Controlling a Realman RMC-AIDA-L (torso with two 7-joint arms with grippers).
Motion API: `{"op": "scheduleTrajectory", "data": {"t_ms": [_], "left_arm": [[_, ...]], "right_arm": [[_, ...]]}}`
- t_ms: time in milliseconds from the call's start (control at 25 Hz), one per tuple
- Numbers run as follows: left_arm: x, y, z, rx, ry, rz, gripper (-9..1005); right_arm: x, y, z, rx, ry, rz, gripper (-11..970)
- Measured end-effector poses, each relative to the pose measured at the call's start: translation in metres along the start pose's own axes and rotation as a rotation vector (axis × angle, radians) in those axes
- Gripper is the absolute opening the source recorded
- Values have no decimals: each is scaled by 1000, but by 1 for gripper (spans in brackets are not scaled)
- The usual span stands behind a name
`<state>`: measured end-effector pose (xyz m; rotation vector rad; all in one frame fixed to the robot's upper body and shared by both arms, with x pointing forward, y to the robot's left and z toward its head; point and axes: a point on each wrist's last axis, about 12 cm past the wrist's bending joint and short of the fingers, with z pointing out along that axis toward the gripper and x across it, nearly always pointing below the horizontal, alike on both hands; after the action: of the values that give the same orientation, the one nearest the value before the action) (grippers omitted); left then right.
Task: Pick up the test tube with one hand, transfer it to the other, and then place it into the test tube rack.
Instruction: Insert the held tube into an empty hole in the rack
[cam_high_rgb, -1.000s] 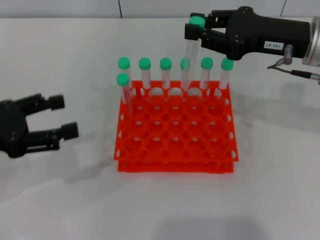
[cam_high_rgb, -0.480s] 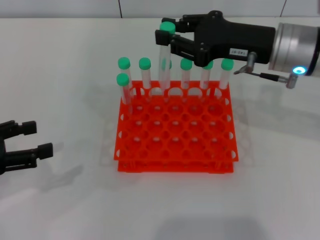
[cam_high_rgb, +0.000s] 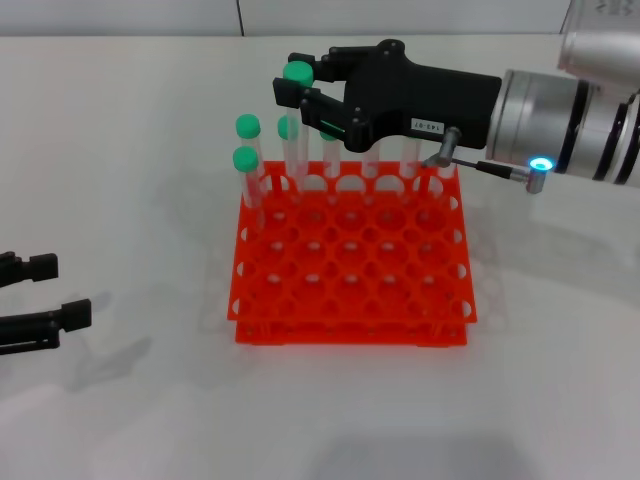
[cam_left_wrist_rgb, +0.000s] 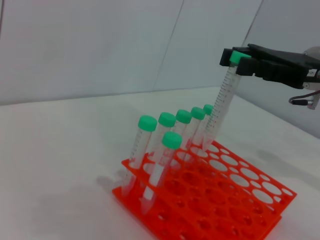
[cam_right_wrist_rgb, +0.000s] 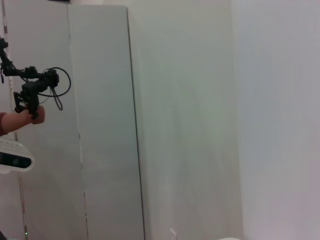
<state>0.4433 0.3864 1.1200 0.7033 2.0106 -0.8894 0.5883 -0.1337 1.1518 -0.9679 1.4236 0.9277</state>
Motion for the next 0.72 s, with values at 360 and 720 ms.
{"op": "scheduleTrajectory", "data": {"t_ms": [360, 720], "left_arm": [[-1, 1, 2, 6, 4, 5, 894], [-3, 8, -2, -18, -27, -7, 894]], "right_arm": [[10, 4, 8, 5, 13, 12, 266], [10, 1, 12, 19, 25, 10, 266]]}}
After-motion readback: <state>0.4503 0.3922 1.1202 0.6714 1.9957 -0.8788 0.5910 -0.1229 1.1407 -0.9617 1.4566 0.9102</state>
